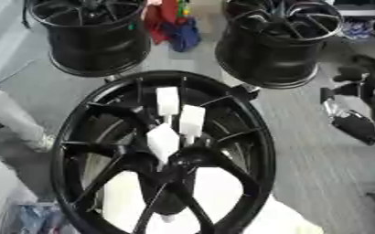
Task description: Pull the pin out of the wheel hub.
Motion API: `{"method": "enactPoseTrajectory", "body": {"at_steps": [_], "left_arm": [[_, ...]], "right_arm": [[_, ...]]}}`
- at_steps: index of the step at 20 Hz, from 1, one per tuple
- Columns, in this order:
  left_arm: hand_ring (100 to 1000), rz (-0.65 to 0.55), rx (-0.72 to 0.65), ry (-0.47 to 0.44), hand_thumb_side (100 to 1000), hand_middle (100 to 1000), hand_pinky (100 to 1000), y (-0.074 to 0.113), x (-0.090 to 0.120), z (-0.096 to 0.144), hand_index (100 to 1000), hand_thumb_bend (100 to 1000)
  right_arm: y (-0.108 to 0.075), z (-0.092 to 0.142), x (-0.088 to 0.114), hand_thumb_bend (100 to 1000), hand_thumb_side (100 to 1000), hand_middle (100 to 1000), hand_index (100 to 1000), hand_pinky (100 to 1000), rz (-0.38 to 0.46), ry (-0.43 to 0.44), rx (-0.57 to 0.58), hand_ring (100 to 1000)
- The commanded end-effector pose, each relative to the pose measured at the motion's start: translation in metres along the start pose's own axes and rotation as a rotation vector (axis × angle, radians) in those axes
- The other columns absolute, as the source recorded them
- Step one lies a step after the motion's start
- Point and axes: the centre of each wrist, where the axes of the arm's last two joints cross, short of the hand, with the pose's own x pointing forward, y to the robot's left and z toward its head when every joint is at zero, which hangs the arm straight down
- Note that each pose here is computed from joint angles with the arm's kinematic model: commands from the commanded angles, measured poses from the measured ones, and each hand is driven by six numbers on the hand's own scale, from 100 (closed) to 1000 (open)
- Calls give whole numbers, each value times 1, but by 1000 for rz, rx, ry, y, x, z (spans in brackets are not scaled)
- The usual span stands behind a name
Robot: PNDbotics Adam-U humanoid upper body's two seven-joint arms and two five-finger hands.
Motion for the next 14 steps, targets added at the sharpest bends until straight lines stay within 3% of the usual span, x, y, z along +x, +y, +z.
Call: {"method": "enactPoseTrajectory", "body": {"at_steps": [1, 6, 14], "left_arm": [[674, -22, -8, -24, 342, 719, 625, 6, 6, -3, 789, 364], [674, -28, -40, -23, 343, 719, 625, 3, 6, -4, 789, 362], [675, -30, -55, -26, 345, 720, 625, 1, 6, -4, 789, 364]], "right_arm": [[-18, -17, 28, 251, 323, 704, 849, 759, 101, -143, 90, 661], [-26, -39, 61, 269, 310, 740, 883, 784, 192, -339, 239, 702], [-28, -64, 97, 343, 275, 812, 915, 811, 263, -595, 533, 766]]}}
